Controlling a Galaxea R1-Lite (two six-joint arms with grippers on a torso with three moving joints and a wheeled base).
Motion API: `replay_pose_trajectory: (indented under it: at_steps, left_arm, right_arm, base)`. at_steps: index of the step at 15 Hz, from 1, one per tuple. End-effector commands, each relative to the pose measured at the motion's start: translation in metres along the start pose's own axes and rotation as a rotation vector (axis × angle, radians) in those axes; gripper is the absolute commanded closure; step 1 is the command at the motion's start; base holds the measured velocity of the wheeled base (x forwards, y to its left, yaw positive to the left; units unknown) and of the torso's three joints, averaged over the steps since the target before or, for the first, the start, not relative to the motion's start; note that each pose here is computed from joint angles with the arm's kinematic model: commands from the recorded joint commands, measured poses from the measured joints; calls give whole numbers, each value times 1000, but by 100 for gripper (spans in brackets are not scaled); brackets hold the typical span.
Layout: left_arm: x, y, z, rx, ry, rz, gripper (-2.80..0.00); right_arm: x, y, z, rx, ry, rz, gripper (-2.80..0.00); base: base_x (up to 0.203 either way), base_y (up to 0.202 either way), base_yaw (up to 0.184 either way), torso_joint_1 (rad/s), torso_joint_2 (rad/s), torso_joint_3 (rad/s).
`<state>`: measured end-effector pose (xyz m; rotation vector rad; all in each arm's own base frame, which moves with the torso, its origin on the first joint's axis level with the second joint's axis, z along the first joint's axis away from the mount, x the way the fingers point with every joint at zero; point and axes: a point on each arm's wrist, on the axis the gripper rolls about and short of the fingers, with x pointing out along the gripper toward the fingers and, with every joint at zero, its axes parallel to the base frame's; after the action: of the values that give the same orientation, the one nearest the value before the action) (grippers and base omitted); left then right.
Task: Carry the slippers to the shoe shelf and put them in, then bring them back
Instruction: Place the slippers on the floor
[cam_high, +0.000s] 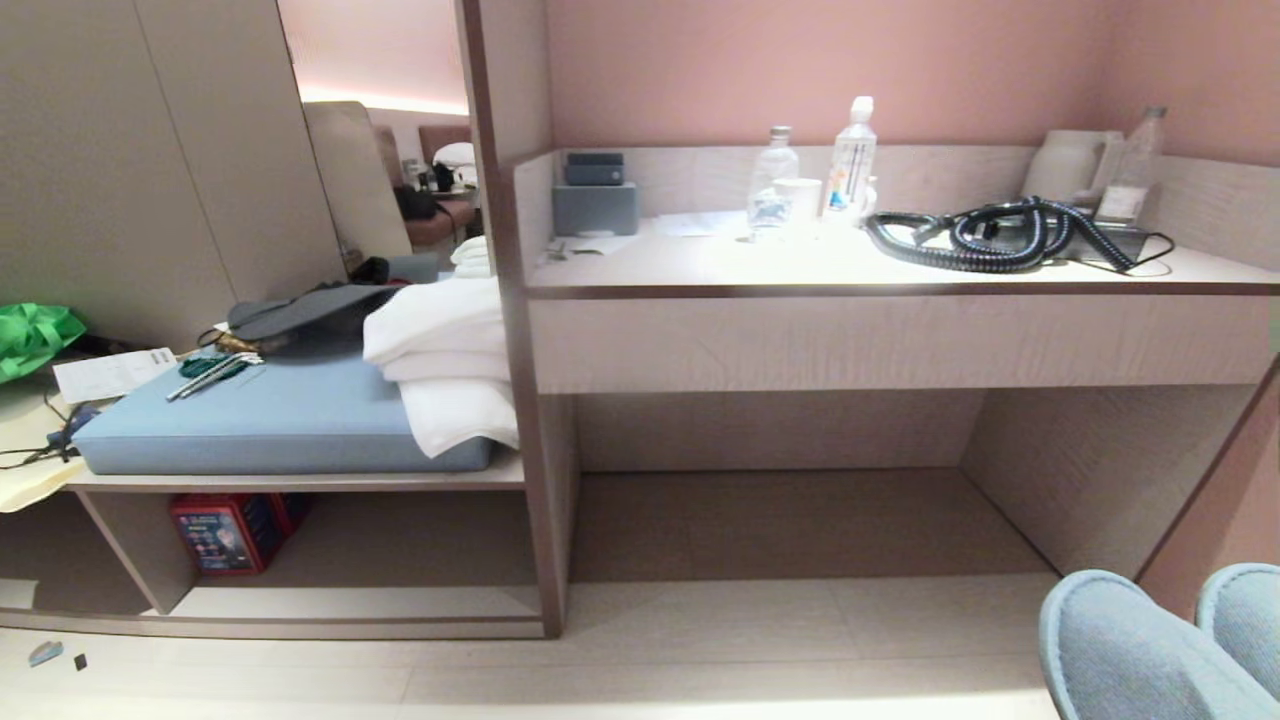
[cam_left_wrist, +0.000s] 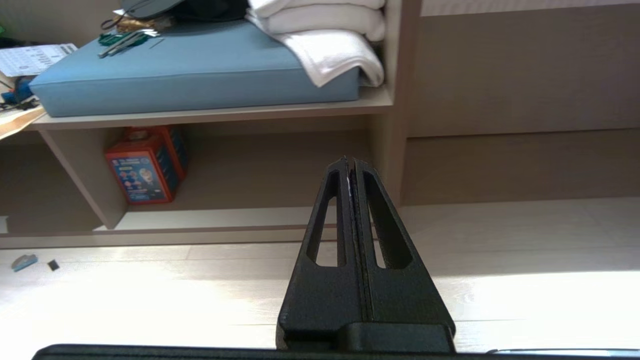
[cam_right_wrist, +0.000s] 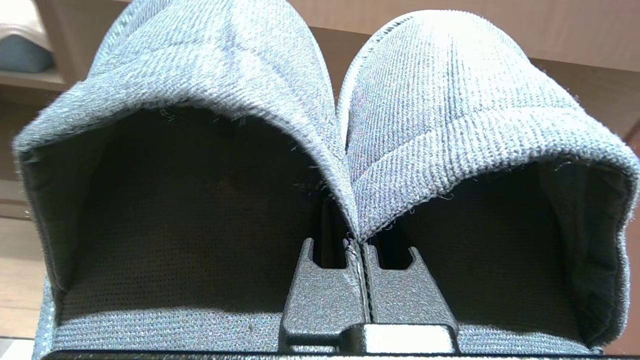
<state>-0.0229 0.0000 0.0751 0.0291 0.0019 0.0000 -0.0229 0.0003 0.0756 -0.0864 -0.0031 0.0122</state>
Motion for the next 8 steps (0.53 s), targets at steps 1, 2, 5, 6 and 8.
replay_pose_trajectory:
  at_steps: [1,2,5,6,8]
  left_arm:
    - [0,0,0,0,0,0,0]
    - [0,0,0,0,0,0,0]
    - [0,0,0,0,0,0,0]
    - [0,0,0,0,0,0,0]
    - [0,0,0,-2,0,0,0]
  right_arm:
    - [0,0,0,-1,1,1,0]
    - [0,0,0,-3,1,2,0]
    - [0,0,0,-3,1,2,0]
    - [0,0,0,-3,0,1,0]
    - [0,0,0,-3,0,0,0]
  base:
    - [0,-200,0,-6,2,3]
    - [0,-197,-2,6,3,-2]
    - [0,-198,1,2,4,2]
    - [0,-194,-2,7,2,2]
    - [0,-196,2,1,5,5]
